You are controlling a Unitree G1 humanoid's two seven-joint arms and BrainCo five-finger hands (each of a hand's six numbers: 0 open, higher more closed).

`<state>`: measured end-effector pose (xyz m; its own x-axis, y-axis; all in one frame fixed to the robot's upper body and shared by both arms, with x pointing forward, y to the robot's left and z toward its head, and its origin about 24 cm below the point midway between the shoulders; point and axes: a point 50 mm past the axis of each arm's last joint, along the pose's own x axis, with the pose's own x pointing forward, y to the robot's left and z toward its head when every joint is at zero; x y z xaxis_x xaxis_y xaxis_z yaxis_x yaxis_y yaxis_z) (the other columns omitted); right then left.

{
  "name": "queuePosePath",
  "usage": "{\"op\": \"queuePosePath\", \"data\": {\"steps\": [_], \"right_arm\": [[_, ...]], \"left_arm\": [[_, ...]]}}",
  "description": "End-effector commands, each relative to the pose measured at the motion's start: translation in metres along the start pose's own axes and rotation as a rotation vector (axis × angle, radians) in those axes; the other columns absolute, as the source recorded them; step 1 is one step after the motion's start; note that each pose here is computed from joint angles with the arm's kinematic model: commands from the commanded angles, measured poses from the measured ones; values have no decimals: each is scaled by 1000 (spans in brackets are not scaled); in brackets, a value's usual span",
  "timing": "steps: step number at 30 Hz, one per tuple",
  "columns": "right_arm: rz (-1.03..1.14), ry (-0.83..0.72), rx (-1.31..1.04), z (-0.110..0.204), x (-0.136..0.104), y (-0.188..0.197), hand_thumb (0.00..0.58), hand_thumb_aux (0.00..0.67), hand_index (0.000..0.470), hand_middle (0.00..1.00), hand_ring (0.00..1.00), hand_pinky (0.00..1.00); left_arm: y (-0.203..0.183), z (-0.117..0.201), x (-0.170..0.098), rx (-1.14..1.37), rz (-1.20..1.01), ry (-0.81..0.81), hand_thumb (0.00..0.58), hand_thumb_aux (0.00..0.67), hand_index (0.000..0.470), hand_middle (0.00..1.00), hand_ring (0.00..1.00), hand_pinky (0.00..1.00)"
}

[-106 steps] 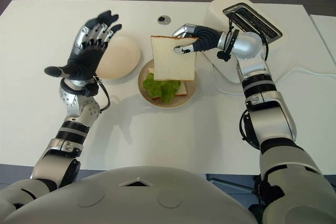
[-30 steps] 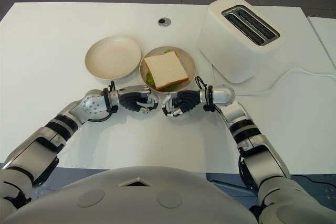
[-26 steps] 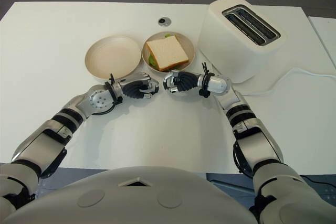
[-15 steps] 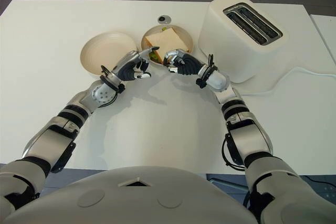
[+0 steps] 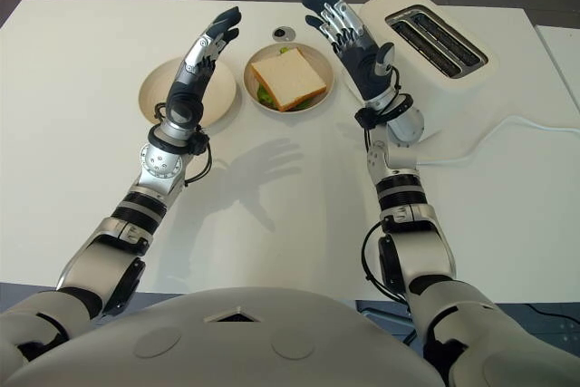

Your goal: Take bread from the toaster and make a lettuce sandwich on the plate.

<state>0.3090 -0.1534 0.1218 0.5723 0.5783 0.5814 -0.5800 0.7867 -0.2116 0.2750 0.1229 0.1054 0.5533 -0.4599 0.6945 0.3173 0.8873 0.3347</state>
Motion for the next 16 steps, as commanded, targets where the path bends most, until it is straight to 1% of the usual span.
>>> {"op": "queuePosePath", "data": {"steps": [1, 16], "right_arm": [[4, 1, 22, 0, -2, 1, 0, 0, 0, 0, 0, 0], [71, 29, 19, -4, -3, 6, 0, 0, 0, 0, 0, 0]], "left_arm": [[1, -3, -2, 19, 0, 28, 0, 0, 0, 0, 0, 0], [3, -9, -2, 71, -7, 50, 0, 0, 0, 0, 0, 0]]}}
